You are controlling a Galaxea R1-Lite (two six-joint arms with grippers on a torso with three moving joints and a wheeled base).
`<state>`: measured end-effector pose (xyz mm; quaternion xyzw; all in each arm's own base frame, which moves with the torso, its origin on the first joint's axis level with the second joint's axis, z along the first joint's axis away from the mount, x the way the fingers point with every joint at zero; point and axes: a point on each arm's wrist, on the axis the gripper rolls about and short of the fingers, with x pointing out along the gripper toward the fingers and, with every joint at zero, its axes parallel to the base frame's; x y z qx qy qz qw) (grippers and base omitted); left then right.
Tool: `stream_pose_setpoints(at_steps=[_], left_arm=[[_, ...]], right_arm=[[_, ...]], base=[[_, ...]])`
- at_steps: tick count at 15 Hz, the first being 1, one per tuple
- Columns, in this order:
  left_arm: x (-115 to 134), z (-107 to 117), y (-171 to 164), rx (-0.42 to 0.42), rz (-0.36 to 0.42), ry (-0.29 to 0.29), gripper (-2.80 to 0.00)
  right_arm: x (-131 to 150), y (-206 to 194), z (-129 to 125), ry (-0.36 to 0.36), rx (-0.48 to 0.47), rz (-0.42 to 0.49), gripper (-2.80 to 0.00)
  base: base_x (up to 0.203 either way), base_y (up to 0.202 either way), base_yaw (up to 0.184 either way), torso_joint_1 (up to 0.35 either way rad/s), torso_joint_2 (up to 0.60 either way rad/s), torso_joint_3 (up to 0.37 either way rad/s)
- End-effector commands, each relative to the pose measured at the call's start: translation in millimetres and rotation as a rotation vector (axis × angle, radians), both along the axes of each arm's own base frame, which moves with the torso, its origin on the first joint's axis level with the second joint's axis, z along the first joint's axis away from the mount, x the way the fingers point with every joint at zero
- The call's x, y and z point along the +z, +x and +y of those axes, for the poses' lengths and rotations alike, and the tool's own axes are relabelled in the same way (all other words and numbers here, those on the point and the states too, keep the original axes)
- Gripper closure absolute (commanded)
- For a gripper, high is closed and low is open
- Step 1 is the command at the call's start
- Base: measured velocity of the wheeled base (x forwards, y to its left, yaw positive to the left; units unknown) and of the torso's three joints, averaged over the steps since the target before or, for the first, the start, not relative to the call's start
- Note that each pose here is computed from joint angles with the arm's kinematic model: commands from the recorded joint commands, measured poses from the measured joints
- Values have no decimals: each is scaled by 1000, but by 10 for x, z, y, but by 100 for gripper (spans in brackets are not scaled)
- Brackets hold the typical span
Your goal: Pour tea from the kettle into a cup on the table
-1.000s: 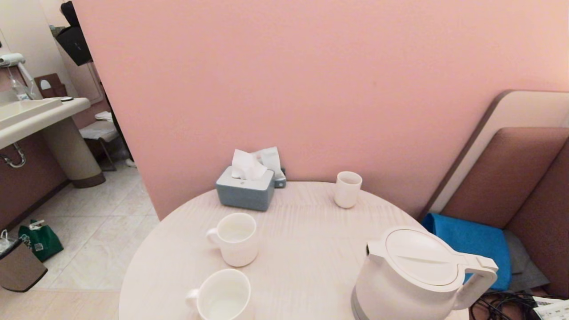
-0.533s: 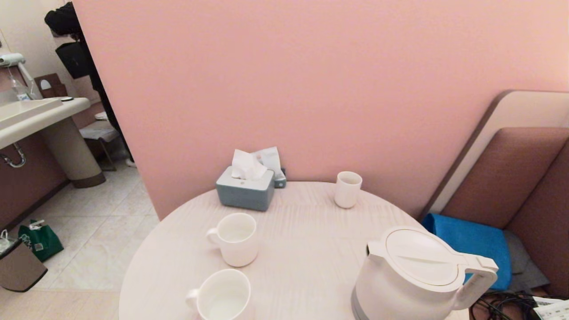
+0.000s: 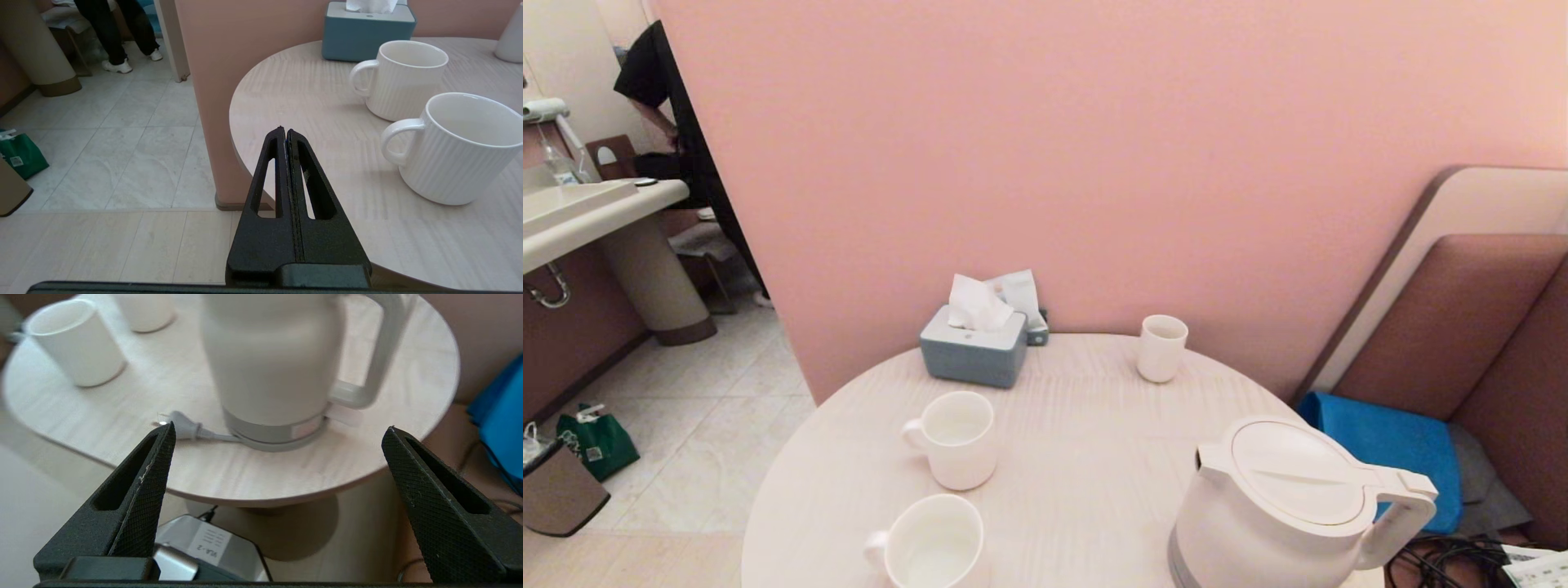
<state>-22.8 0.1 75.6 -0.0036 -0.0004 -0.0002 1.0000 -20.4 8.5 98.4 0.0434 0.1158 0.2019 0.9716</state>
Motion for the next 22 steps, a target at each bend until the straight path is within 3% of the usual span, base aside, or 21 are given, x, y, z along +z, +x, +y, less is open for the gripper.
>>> stream_pose_setpoints(at_steps=[1, 3, 6, 8, 10, 14, 22], left_arm=[[0, 0, 0, 0, -1, 0, 0], [1, 0, 1, 0, 1, 0, 0], [0, 0, 0, 0, -1, 0, 0], [0, 0, 0, 0, -1, 0, 0], [0, 0, 0, 0, 0, 0, 0], [0, 0, 0, 0, -1, 0, 0], [0, 0, 0, 0, -1, 0, 0]], right_arm=[[43, 54, 0, 1, 16, 47, -280], [27, 47, -1, 1, 7, 42, -280], [-46, -119, -21, -12, -99, -120, -280], [-81, -145, -57, -47, -273, -153, -280], [-148, -102, -81, -85, -381, -162, -280], [-155, -93, -85, -62, -399, -164, -280], [-224, -64, -93, -89, -433, -155, -280]], base=[[0, 0, 0, 0, 0, 0], [0, 0, 0, 0, 0, 0], [0, 0, 0, 0, 0, 0], [0, 0, 0, 0, 0, 0], [0, 0, 0, 0, 0, 0], [0, 0, 0, 0, 0, 0], [0, 0, 0, 0, 0, 0]])
